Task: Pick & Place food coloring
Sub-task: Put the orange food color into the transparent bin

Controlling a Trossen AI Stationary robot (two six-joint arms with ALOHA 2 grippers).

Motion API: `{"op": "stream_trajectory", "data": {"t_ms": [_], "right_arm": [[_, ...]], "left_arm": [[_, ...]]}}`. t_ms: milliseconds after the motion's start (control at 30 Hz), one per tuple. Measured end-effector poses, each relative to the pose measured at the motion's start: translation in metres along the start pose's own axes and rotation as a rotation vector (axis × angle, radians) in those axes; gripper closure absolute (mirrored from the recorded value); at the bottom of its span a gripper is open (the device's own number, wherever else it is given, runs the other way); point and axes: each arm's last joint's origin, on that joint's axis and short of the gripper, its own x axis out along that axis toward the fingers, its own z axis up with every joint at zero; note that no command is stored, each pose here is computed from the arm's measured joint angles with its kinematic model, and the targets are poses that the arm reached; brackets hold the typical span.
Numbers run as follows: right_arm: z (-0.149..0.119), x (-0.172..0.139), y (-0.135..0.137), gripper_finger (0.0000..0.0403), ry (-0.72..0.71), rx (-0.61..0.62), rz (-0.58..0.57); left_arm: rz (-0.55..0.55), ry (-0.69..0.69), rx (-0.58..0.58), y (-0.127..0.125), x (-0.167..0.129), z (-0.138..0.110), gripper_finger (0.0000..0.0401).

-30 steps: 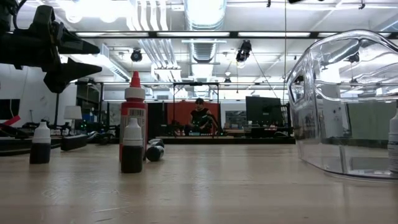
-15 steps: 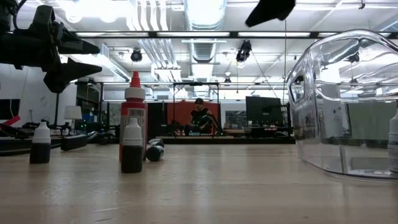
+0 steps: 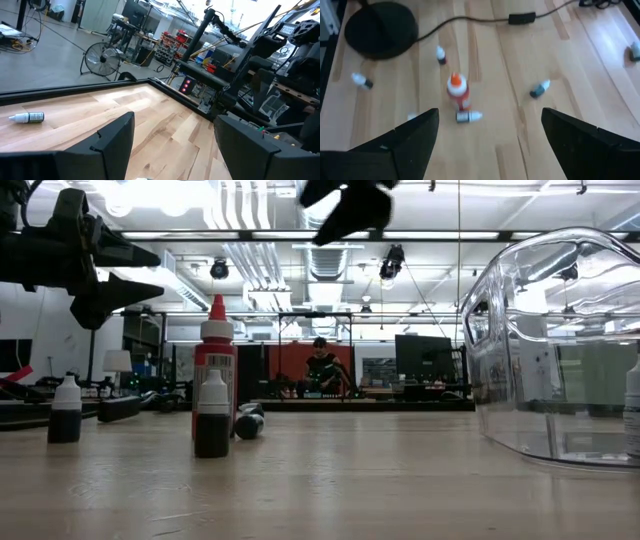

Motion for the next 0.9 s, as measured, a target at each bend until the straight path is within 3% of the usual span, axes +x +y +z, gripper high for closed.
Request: {"op": "stream_trajectory", "data": {"t_ms": [200,433,900], "right_arm": [[0.024,0.035,-0.002,0.0057,0.022,0.017,0.027],[0.033,0.076,-0.003,0.0057,0.140,-0.016,0.056],[0.017,0.096,0.011,0.0058,0.178,-0.123,0.133]], "left_arm": [[0.000,0.000,0.000,0.000,0.000,0.000,0.0156],[0.000,0.000,0.000,0.000,0.000,0.000,0.0156],[0.000,-0.001,0.000,0.000,0.000,0.000,0.0156]]}}
